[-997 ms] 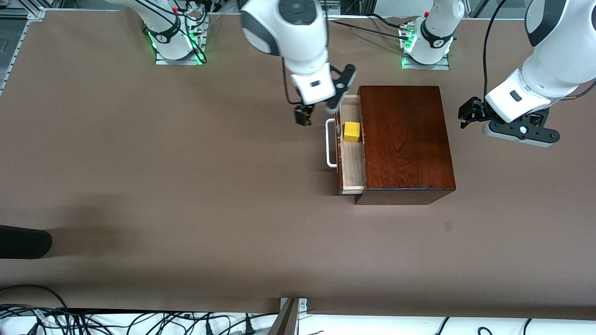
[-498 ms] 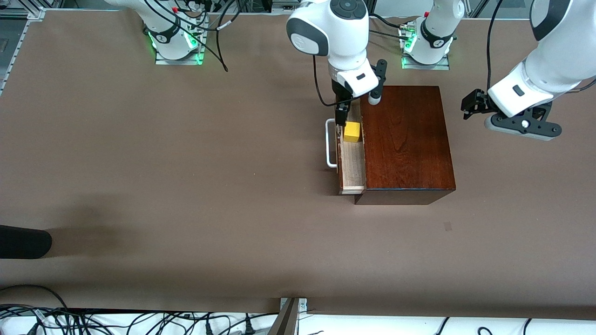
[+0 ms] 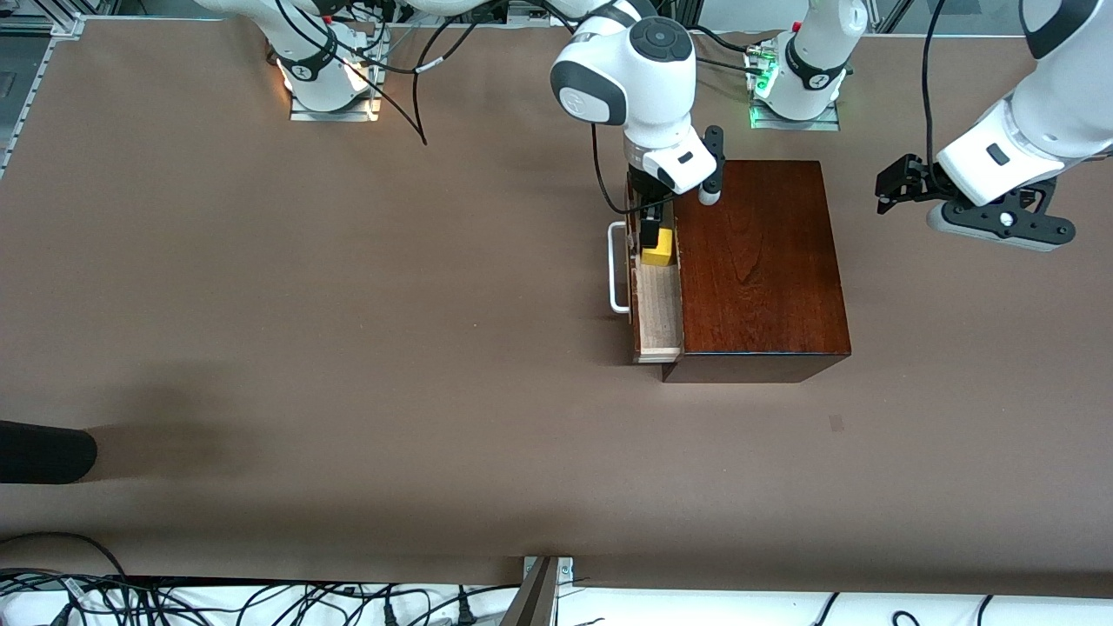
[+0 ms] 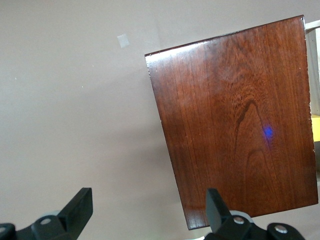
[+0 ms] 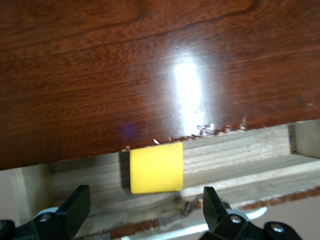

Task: Open drawer, take yellow block, close drawer
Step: 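Move the right gripper over the yellow cube in the drawer, then lower the right gripper, grasp the yellow cube and lift it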

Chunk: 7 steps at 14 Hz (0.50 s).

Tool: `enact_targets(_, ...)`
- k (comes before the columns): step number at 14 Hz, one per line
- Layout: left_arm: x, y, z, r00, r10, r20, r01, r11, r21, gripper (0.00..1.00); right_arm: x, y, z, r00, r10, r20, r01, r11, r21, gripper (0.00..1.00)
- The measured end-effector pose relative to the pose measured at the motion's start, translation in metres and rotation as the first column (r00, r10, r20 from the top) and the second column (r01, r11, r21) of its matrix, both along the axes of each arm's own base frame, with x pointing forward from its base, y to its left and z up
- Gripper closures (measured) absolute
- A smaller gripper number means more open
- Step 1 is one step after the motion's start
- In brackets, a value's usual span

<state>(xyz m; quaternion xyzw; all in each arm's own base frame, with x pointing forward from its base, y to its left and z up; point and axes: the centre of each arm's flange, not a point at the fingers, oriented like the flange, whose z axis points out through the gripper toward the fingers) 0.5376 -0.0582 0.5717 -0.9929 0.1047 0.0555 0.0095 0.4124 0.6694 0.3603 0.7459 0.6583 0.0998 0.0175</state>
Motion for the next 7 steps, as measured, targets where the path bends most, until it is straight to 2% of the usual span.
enact_targets(7, -0.042, -0.004, 0.005, 1.0, -0.011, 0.003, 0.011, 1.0, 0.01, 0.0, -0.003, 0.007, -0.016, 1.0, 0.013, 0.008, -0.013, 1.0, 0.009, 0.0)
